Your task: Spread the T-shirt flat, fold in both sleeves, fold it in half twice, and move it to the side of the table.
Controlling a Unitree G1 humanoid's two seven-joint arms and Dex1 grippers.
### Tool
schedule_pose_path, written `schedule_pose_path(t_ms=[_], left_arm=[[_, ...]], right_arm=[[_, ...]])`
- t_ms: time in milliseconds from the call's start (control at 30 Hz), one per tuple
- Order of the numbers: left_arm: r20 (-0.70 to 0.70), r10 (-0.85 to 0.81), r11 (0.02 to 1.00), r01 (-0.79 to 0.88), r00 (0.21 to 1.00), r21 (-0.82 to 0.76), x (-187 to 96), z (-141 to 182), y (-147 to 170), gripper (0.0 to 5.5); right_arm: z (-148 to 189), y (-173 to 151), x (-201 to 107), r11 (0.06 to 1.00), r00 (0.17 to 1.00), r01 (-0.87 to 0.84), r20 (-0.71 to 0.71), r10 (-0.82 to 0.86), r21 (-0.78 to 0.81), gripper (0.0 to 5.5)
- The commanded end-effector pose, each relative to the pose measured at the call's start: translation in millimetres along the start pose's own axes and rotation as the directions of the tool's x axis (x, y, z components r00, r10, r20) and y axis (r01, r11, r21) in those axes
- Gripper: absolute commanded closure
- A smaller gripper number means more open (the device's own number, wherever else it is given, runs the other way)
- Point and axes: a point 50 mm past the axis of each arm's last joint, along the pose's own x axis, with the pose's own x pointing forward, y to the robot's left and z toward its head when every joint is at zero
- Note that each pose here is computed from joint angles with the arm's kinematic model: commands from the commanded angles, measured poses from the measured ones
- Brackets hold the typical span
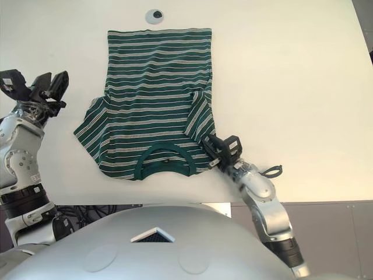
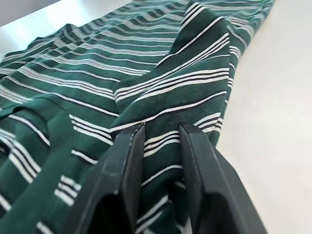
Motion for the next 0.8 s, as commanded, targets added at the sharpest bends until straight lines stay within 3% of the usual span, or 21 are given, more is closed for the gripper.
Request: schedule_pose_path(t_ms=[33,133,200,300,400,733,800], left_arm=[[-0.070,-0.039,0.999,0.040,0.997,0.013,-1,-2,2,3.00],[-0.121,-0.063,0.998,0.063,0.991,-0.005,-15,-8,7,3.00],[-0.130,-0.064,0.997,0.058,0.989,-0.049,-27,-15,13,3.00],[-0.143,-0.065,0.987,0.043,0.988,-0.152,-55,-31,24,3.00],[-0.191,-0.053,0.983,0.017,0.980,-0.184,-71,-43,33,3.00],[-0.331,-0.091,0.994,0.066,0.939,-0.086,-77,-72,23,3.00],[-0.332,-0.099,0.994,0.075,0.938,-0.085,-75,-73,21,3.36]], right_arm=[[8,-4,-6,0.988,0.990,0.113,0.071,-0.121,0.109,4.28],[55,-4,-24,0.957,0.933,0.016,0.340,-0.119,0.291,4.28],[70,-2,-32,0.949,0.909,-0.059,0.410,-0.077,0.310,4.28],[76,-1,-37,0.941,0.910,-0.107,0.413,-0.038,0.321,4.28],[73,-10,-38,0.942,0.917,-0.048,0.389,-0.091,0.332,4.28],[83,-25,-35,0.956,0.912,0.028,0.384,-0.145,0.293,4.28],[81,-26,-34,0.958,0.918,0.035,0.369,-0.144,0.286,4.25]])
